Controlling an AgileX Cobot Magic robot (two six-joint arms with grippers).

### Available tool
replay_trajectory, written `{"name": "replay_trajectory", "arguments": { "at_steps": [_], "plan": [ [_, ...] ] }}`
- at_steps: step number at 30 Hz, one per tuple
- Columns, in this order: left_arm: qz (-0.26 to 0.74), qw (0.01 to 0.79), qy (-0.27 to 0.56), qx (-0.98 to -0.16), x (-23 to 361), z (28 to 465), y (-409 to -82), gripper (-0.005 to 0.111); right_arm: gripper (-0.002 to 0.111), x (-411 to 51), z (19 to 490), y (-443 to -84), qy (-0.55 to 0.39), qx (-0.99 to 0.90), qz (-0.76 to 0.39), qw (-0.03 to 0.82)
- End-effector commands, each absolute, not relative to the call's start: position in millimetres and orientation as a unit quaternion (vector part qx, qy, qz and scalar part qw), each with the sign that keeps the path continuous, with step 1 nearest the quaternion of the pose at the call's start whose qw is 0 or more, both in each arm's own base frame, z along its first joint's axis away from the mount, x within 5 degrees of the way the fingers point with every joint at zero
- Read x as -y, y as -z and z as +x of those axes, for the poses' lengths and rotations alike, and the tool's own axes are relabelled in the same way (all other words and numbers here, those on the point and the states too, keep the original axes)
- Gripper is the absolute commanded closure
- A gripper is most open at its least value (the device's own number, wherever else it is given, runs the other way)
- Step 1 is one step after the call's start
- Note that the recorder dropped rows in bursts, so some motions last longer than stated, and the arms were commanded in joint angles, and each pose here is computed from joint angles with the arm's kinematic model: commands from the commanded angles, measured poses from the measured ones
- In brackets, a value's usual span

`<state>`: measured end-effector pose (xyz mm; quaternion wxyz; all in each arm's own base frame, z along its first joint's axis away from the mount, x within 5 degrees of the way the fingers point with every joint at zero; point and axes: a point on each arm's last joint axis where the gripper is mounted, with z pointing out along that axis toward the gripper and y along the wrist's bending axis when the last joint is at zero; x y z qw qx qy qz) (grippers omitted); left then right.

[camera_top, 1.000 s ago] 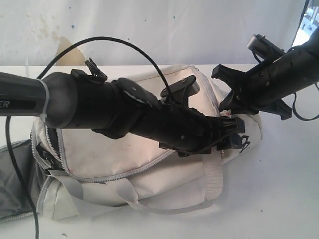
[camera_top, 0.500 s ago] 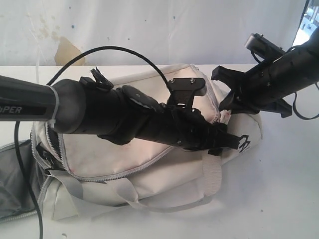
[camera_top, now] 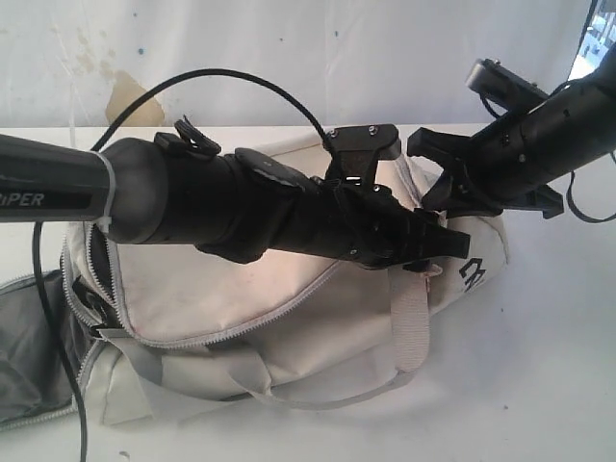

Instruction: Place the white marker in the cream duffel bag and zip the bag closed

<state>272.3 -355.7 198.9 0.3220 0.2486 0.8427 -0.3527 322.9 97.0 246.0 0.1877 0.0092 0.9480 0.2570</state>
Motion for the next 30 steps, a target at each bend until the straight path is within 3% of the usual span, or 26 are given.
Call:
{"name": "replay_trajectory", "arguments": {
  "at_steps": [1, 7, 10, 18, 19, 23, 30],
  "plan": [
    [0.264, 0.312, 0.364, -0.837, 360, 269, -198, 0.049, 0.108, -100, 320, -251, -0.273, -0.945, 0.0, 0.179],
    [0.256, 0.305, 0.363, -0.843, 363, 272, -189, 0.048, 0.108, -100, 319, -251, -0.278, -0.945, -0.001, 0.172],
    [0.249, 0.299, 0.362, -0.847, 365, 274, -182, 0.054, 0.108, -101, 317, -251, -0.283, -0.945, -0.003, 0.162],
    [0.241, 0.295, 0.366, -0.849, 365, 274, -181, 0.104, 0.108, -102, 317, -251, -0.284, -0.945, -0.007, 0.161],
    [0.246, 0.292, 0.369, -0.848, 366, 273, -181, 0.107, 0.108, -102, 317, -251, -0.283, -0.945, -0.013, 0.163],
    [0.3, 0.284, 0.383, -0.827, 366, 264, -196, 0.107, 0.108, -101, 317, -251, -0.279, -0.945, -0.018, 0.168],
    [0.323, 0.181, 0.344, -0.863, 328, 265, -214, 0.107, 0.108, -99, 320, -251, -0.265, -0.946, -0.017, 0.187]
  ]
}}
